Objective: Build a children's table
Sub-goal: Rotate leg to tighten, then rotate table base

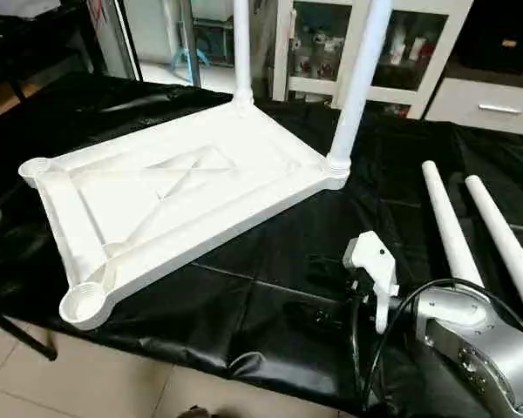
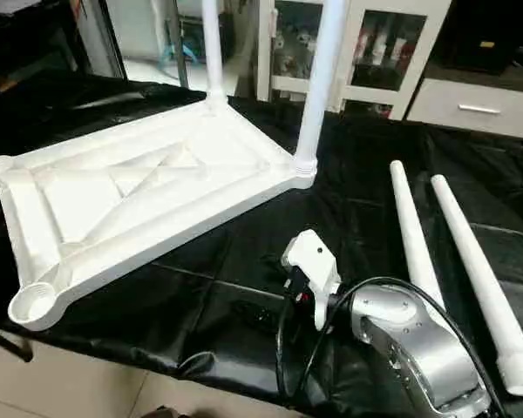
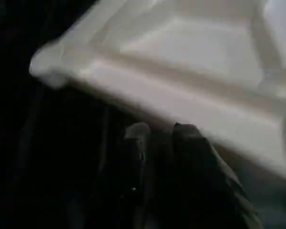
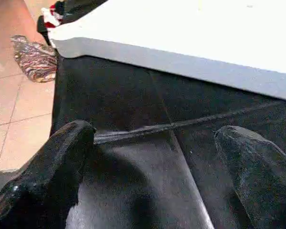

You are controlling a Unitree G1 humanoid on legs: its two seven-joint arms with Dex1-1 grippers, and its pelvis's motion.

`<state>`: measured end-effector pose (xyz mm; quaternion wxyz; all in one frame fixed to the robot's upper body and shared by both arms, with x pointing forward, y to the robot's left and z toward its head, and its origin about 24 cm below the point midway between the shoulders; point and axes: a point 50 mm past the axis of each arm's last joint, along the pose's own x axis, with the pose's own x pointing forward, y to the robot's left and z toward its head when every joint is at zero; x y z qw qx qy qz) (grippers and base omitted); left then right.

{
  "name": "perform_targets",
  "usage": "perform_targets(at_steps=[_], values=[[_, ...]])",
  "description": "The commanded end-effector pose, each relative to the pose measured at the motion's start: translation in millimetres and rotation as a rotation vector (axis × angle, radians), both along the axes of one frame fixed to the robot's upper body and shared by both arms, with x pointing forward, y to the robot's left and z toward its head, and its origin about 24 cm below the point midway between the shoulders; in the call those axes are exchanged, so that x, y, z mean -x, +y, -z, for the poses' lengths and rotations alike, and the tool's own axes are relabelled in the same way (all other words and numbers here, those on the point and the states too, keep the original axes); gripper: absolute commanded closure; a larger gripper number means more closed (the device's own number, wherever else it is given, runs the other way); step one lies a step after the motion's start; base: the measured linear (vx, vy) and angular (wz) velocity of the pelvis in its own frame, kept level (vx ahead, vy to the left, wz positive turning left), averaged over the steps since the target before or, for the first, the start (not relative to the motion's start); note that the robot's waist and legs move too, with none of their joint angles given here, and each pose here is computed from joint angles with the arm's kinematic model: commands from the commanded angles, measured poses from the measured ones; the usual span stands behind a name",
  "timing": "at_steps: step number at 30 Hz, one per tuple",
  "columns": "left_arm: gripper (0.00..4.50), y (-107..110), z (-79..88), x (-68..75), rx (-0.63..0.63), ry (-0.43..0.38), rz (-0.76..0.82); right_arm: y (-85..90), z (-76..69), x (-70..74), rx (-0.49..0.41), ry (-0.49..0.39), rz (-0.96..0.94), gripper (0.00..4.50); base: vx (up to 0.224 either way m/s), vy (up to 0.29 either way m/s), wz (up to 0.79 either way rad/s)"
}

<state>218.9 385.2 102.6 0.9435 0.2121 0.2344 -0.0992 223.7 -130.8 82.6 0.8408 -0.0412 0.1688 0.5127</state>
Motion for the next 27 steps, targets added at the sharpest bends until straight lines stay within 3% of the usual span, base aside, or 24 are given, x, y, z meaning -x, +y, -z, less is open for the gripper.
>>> perform_targets(at_steps=[1,6,8,16,18,22,27], values=[[3.40,11,4.3,7.6,-0.071,0.081,-0.027,-0.8,-2.5,-1.7,0.019,-0.011,-0.005,0.00,0.000,0.000,0.00],[3.40,10,9.8,11.3,-0.071,0.132,-0.016,-1.5,-2.9,-2.0,0.021,-0.013,-0.005,0.00,0.000,0.000,0.00],[3.40,-14,17.4,6.5,0.042,0.155,0.094,-3.5,-3.3,-2.3,0.025,-0.016,-0.001,0.00,0.000,0.000,0.00],[3.40,-63,20.0,-3.4,0.246,0.174,0.310,-8.8,-4.4,-3.1,0.036,-0.023,0.013,0.00,0.000,0.000,0.00],[3.40,-63,20.0,-3.4,0.246,0.174,0.310,-8.8,-4.4,-3.1,0.036,-0.023,0.013,0.00,0.000,0.000,0.00],[3.40,-90,32.2,0.9,0.314,0.304,0.426,-10.2,-5.7,-2.5,0.027,-0.018,0.017,0.00,0.000,0.000,0.00],[3.40,-112,39.1,-5.4,0.345,0.309,0.486,-11.2,-5.0,-4.0,0.025,-0.020,0.032,0.00,0.000,0.000,0.00]])
